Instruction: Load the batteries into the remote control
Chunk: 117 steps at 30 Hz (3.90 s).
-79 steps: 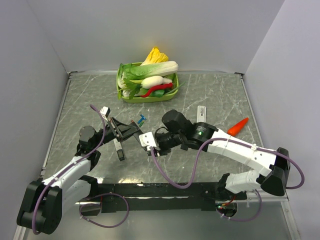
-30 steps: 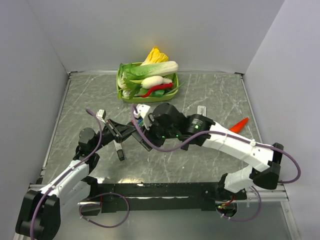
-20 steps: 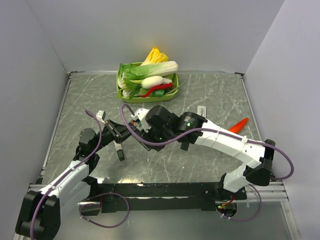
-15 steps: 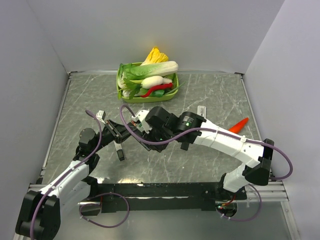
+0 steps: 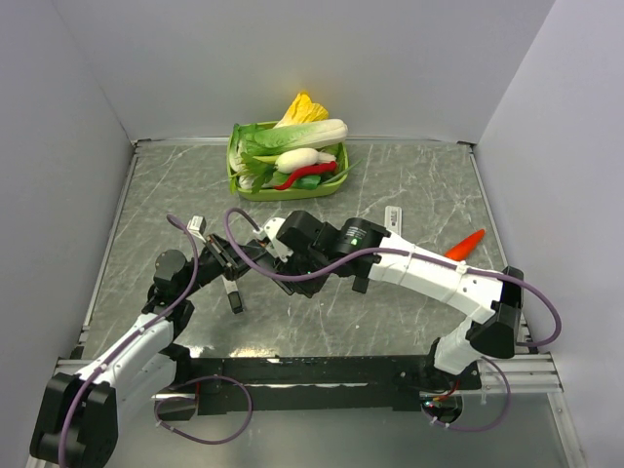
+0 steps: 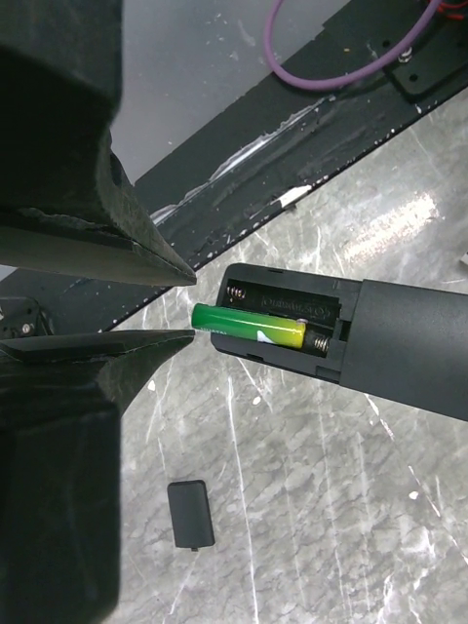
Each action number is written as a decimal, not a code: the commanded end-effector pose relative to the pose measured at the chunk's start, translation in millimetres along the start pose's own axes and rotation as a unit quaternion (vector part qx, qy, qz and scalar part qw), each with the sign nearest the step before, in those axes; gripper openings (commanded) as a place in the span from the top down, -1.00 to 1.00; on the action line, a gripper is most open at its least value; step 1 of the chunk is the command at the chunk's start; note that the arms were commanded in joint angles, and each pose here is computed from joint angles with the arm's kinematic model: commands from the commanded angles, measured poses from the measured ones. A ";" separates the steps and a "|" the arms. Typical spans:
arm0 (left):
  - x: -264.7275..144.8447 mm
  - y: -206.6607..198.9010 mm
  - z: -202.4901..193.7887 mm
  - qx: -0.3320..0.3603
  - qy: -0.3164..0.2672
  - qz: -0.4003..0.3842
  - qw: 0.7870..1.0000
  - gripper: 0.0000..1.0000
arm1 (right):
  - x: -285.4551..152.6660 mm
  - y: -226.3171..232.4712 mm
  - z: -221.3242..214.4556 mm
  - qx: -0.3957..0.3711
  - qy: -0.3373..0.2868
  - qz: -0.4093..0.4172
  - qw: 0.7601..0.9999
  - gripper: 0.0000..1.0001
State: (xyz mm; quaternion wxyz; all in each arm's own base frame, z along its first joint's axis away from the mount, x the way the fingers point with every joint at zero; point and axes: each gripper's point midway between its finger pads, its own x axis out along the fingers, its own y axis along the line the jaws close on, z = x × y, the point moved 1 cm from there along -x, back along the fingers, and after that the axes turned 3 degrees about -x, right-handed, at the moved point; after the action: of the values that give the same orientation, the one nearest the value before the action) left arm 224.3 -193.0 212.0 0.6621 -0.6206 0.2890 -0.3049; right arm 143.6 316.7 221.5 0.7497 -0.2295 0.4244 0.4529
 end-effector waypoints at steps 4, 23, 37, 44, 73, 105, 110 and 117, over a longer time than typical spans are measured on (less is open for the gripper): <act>-0.8 -17.4 1.2 0.031 -0.002 -0.028 0.999 0.98 | -3.1 0.7 16.3 0.002 -0.020 -0.008 1.000 0.35; -1.8 -23.3 -0.1 0.036 0.001 -0.036 0.999 0.98 | 2.9 2.3 17.5 0.007 -0.014 -0.005 1.000 0.46; -3.2 -27.6 -1.2 0.034 0.001 -0.042 0.999 0.98 | 6.5 7.1 20.8 0.028 -0.013 0.003 1.000 0.60; -3.4 -28.5 -1.5 0.036 -0.002 -0.042 0.998 0.98 | 7.0 8.1 20.7 0.049 -0.007 0.001 0.999 0.73; -4.5 -28.4 8.3 0.091 -0.055 -0.016 0.994 0.98 | 0.4 2.7 2.7 0.059 0.032 -0.018 0.998 1.00; -11.8 -51.9 4.0 0.115 -0.079 -0.035 0.990 0.98 | 14.9 -6.3 12.7 0.074 0.045 -0.047 0.995 1.00; -12.2 -55.2 3.2 0.119 -0.078 -0.038 0.989 0.98 | 15.6 -9.4 14.3 0.075 0.043 -0.054 0.995 1.00; -12.2 -57.4 1.7 0.120 -0.077 -0.043 0.989 0.98 | 17.3 -12.8 14.4 0.080 0.042 -0.058 0.994 1.00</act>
State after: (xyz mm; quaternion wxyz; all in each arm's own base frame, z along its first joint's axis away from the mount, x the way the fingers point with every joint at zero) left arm 218.0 -183.9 227.3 0.7439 -0.5673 0.2183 -0.2776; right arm 156.7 328.2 211.5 0.7628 -0.2119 0.4796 0.3786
